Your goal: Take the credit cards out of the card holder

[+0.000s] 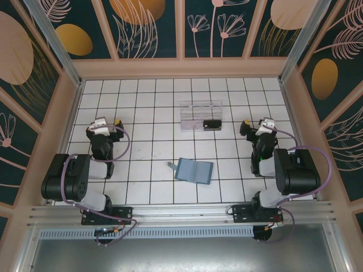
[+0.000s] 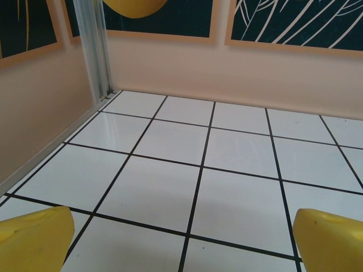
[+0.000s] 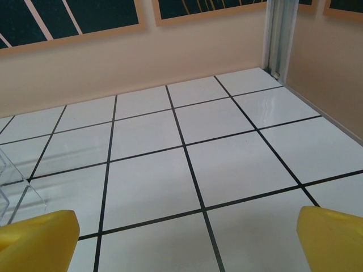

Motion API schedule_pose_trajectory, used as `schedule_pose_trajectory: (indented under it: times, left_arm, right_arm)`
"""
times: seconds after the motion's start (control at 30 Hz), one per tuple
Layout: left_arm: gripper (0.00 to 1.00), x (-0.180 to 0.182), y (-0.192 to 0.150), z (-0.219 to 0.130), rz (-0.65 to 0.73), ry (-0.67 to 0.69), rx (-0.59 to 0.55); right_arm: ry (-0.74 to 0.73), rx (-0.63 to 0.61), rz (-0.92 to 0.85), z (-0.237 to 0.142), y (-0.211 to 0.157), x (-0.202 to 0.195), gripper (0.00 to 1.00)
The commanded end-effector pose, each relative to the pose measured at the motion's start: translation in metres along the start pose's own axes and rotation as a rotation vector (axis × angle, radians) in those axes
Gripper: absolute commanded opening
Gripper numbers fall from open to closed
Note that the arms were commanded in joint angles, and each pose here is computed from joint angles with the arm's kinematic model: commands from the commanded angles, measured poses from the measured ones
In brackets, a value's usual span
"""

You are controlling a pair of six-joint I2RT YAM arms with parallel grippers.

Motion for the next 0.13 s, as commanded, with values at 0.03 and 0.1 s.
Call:
schedule_pose_trajectory:
  times: [0.03, 0.1]
  left_arm:
    - [0.99, -0.001, 0.0046, -0.0017, 0.004, -0.019, -0.035]
    - [0.99, -0.001, 0.0047, -0.0017, 0.004, -0.02, -0.035]
  right_arm:
    - [-0.012, -0.031, 0.002, -0.0011, 0.0035, -0.0004, 0.99]
    - [-0.012, -0.031, 0.003, -0.0013, 0.0034, -0.0005, 0.99]
Point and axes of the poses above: each hand's point on the last joint's axis, 136 mm out from that joint toward the fingers, its own z axis out along the fingers, its own x axis along the line the jaws close on, y = z × x, the point moved 8 cm from there along -z, back along the fingers, and after that the axes turned 13 degrees about -z, right-handed, at the moved point
